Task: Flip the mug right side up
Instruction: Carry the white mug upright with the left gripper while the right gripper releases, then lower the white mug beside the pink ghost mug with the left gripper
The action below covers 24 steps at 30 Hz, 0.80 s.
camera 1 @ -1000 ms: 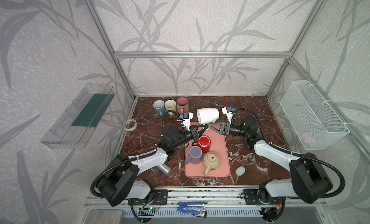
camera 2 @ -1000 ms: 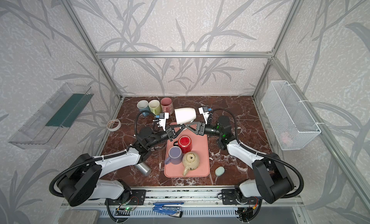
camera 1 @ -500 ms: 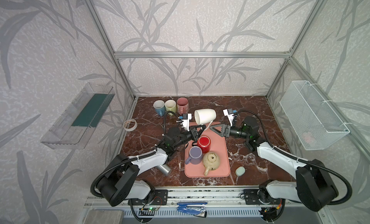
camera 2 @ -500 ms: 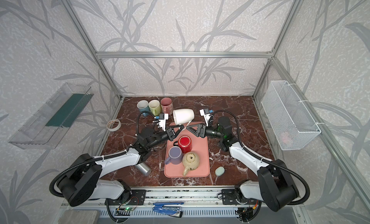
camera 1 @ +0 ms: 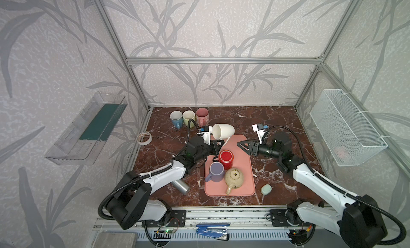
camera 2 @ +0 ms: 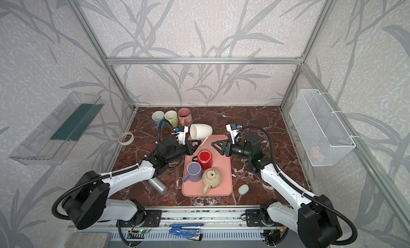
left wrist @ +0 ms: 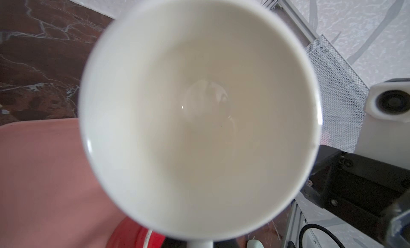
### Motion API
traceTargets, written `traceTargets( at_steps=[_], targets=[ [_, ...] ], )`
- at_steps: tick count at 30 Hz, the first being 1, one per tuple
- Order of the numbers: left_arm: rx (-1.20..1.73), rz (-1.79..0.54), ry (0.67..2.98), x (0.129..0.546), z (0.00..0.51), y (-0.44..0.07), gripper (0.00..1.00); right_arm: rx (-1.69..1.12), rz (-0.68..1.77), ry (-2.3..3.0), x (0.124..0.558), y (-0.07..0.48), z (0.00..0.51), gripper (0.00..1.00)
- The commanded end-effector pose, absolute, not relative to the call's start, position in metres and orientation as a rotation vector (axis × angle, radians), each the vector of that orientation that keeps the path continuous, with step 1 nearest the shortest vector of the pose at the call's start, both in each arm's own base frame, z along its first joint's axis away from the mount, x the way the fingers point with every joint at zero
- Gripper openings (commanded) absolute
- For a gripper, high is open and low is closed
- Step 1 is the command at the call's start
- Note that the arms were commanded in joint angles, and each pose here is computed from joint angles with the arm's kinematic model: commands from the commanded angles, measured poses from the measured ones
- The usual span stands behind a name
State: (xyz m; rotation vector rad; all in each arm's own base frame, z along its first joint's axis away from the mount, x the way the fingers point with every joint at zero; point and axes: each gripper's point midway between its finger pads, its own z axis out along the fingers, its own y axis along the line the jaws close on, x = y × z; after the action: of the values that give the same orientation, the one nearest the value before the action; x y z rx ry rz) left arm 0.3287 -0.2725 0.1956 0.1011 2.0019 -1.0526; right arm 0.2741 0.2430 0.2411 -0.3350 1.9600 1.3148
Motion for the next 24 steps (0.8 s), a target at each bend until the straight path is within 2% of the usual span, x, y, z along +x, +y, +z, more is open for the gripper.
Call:
traceTargets(
  at_steps=[1, 6, 16, 24],
  targets=[
    [0.128, -0.943, 1.923, 0.344, 0.241, -0.264, 0.00, -0.310, 1.200, 2.010, 0.276, 0.233, 0.228, 0.55],
    [0.128, -0.791, 2.042, 0.358, 0.238, -0.258, 0.00, -0.250, 1.032, 2.093, 0.283, 0.218, 0.210, 0.66],
    [0.164, -0.462, 2.264, 0.388, 0.225, -0.245, 0.00, -0.203, 0.956, 2.102, 0.278, 0.210, 0.208, 0.94],
    [0.197, -0.222, 2.412, 0.416, 0.207, -0.239, 0.00, -0.165, 0.949, 2.068, 0.273, 0.206, 0.214, 1.00]
  ],
)
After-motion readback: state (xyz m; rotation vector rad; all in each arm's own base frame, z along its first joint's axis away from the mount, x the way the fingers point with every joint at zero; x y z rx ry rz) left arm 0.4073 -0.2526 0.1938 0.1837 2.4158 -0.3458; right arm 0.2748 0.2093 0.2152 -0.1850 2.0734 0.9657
